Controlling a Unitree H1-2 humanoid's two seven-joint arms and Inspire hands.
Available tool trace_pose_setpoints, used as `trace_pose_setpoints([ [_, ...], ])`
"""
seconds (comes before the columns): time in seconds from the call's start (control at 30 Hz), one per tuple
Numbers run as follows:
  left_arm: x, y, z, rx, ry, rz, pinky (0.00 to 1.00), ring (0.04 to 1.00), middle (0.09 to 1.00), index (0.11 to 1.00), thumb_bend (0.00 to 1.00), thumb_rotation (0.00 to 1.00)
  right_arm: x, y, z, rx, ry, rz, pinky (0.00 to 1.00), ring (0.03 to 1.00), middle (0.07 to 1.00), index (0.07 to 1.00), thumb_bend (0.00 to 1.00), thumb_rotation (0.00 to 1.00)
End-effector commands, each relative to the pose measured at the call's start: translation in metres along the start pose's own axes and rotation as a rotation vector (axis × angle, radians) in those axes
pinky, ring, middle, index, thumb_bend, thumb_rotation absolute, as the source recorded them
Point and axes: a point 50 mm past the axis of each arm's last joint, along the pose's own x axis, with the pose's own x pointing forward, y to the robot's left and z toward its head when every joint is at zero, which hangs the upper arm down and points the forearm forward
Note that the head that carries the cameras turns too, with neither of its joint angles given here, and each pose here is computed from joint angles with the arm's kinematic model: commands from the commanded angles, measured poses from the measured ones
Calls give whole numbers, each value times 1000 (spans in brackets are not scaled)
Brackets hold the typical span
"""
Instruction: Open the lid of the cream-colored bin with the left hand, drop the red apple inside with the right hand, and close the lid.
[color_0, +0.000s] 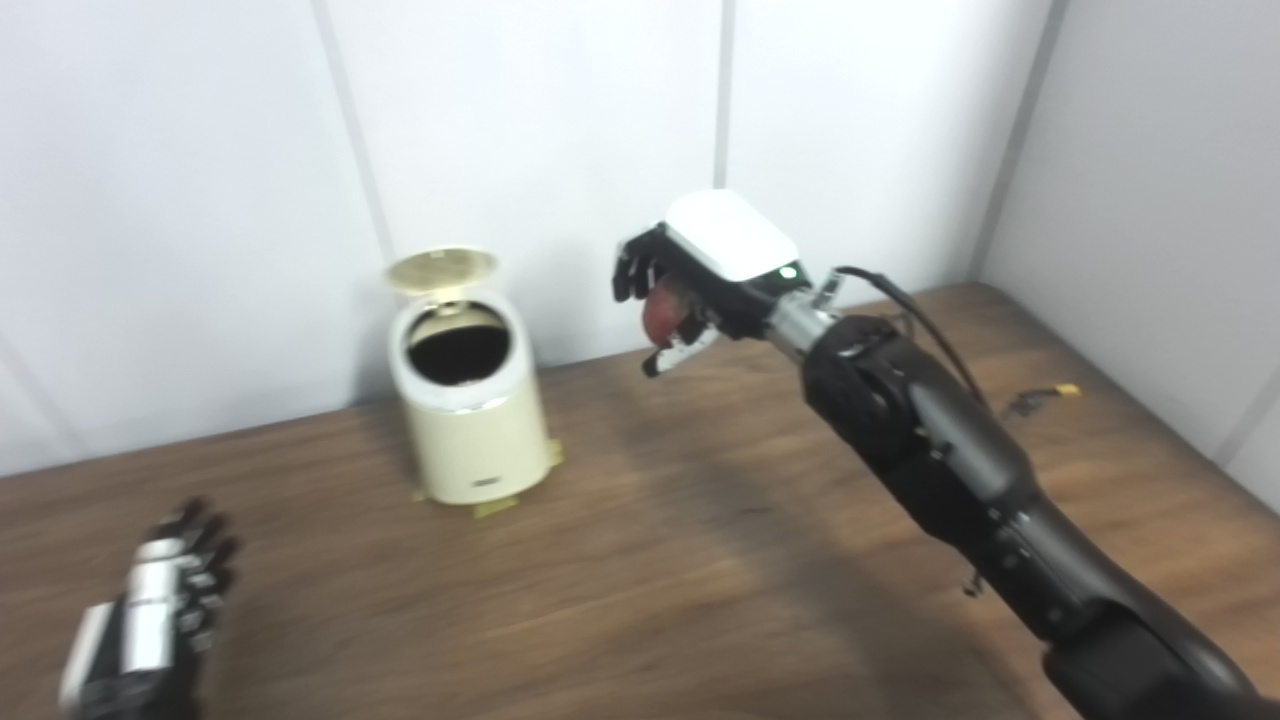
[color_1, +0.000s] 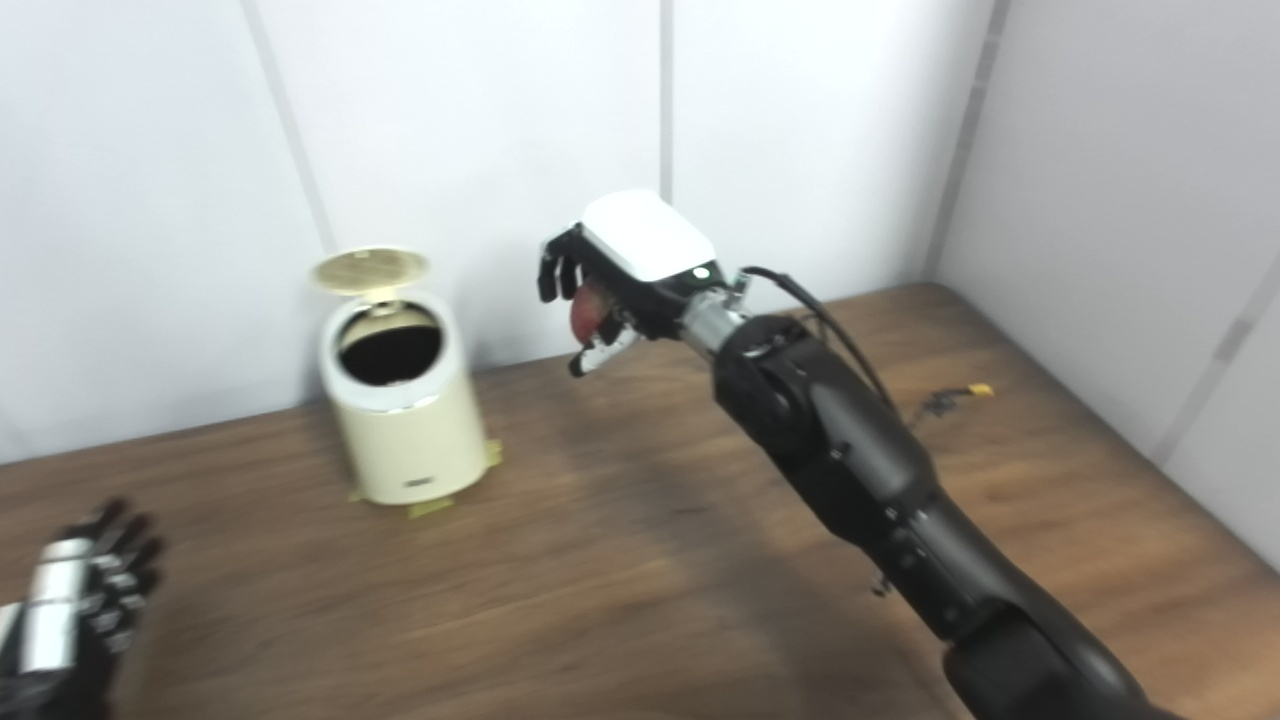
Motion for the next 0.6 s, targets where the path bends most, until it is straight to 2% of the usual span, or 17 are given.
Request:
trace_pose_setpoints([
  [0.0,7,-4,11,17,-83,5,936,914,914,931,314,852,21,-34,21,-17,-91,-142,310,368,461,541,513,0],
  [0.13,8,-10,3,11,-88,-3,895,885,890,912,320,868,34,-35,42,52,-166,-193,337,372,477,545,512,0],
  [0.3,8,-20,-4,6,-89,0,848,869,873,905,349,858,48,-32,59,94,-209,-195,362,382,488,531,514,0],
  [0.57,5,-37,-9,-6,-87,6,849,875,880,901,381,842,78,-18,69,146,-245,-223,358,394,513,512,516,0],
])
